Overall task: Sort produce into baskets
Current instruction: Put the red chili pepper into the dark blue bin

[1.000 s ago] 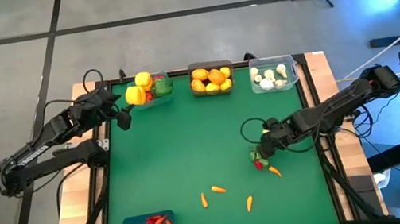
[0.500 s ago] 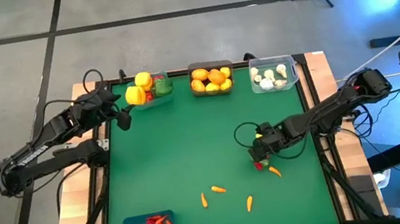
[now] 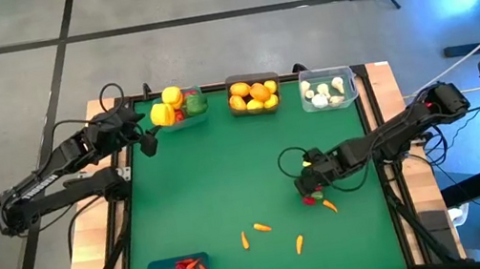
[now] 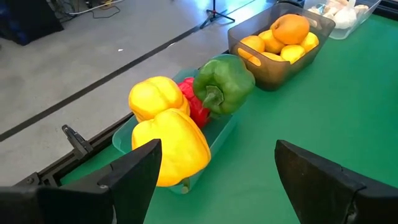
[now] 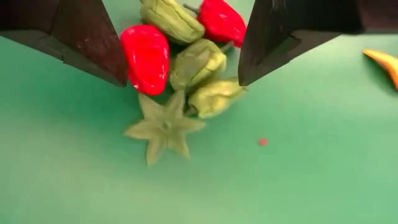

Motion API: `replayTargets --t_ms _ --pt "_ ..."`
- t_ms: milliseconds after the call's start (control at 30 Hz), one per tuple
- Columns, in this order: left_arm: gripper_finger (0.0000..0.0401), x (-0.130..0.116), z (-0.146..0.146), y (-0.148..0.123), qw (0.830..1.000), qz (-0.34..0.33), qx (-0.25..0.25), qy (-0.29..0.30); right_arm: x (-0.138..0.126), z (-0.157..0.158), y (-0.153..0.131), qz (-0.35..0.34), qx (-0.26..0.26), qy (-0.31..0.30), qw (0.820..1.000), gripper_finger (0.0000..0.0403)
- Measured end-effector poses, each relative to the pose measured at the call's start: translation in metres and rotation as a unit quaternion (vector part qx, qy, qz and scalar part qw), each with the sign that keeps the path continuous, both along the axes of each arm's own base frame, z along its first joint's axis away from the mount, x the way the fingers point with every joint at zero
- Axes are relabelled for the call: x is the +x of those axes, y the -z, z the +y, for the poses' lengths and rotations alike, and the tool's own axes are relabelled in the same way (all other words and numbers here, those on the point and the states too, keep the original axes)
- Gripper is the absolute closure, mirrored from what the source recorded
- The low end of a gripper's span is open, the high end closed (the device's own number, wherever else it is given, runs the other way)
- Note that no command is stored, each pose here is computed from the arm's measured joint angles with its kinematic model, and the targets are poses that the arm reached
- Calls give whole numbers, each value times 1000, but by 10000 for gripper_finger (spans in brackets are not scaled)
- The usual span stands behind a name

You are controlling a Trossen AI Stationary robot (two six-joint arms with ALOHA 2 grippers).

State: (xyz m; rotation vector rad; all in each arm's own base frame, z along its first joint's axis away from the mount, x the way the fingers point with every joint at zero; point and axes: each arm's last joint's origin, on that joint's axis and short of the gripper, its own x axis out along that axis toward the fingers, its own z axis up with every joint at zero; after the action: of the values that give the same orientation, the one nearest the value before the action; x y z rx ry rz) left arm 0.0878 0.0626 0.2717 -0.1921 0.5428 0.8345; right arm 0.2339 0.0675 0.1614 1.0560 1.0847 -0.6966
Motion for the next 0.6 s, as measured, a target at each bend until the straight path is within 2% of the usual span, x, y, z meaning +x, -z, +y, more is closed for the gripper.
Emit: replayTargets --t_ms 133,367,600 --pt "93 0 0 0 1000 0 0 0 0 -1 -4 7 -21 6 1000 100" --pt "93 0 0 0 1000 0 0 0 -11 -4 -1 66 -29 5 997 100" --pt "93 0 0 0 1000 -1 -1 -1 -11 -3 -1 66 -26 -2 997 100"
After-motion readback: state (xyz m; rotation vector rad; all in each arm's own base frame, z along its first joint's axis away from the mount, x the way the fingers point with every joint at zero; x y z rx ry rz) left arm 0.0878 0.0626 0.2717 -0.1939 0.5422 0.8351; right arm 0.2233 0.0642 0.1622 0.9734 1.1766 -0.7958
